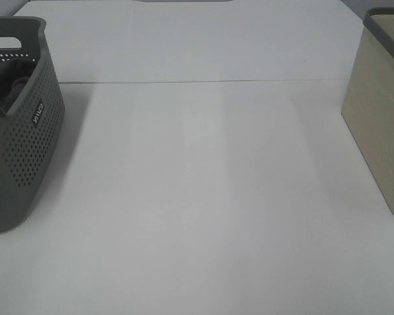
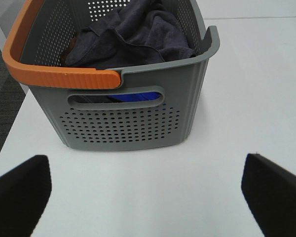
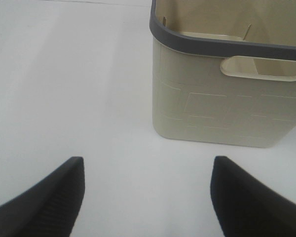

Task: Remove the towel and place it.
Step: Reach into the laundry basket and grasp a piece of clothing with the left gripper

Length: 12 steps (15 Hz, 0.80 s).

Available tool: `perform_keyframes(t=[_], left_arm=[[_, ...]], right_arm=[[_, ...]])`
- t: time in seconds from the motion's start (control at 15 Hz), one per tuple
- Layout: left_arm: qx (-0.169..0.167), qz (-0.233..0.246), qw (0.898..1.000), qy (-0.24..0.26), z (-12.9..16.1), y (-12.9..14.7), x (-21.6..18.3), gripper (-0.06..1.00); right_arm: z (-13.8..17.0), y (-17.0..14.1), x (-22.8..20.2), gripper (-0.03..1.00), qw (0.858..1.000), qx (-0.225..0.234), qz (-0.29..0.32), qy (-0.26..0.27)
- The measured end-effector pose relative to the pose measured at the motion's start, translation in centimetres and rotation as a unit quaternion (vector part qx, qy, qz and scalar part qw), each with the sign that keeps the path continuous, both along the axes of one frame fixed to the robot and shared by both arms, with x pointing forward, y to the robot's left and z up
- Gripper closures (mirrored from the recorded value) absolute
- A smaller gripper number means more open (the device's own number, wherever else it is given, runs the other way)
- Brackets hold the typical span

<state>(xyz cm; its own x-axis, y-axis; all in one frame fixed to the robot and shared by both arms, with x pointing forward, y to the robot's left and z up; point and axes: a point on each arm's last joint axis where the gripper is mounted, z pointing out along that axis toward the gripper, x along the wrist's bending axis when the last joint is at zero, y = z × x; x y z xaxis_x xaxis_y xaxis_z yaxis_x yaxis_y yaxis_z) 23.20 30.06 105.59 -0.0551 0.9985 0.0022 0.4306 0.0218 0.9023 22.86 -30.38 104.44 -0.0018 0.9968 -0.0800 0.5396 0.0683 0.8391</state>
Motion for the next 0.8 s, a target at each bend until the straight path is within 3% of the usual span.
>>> perform_keyframes(t=[0.8], left_arm=[[0.0,0.0,1.0,0.0,0.0,0.0,0.0,-0.05]], right_arm=[[0.0,0.0,0.0,0.29,1.0,0.0,0.0,0.0]])
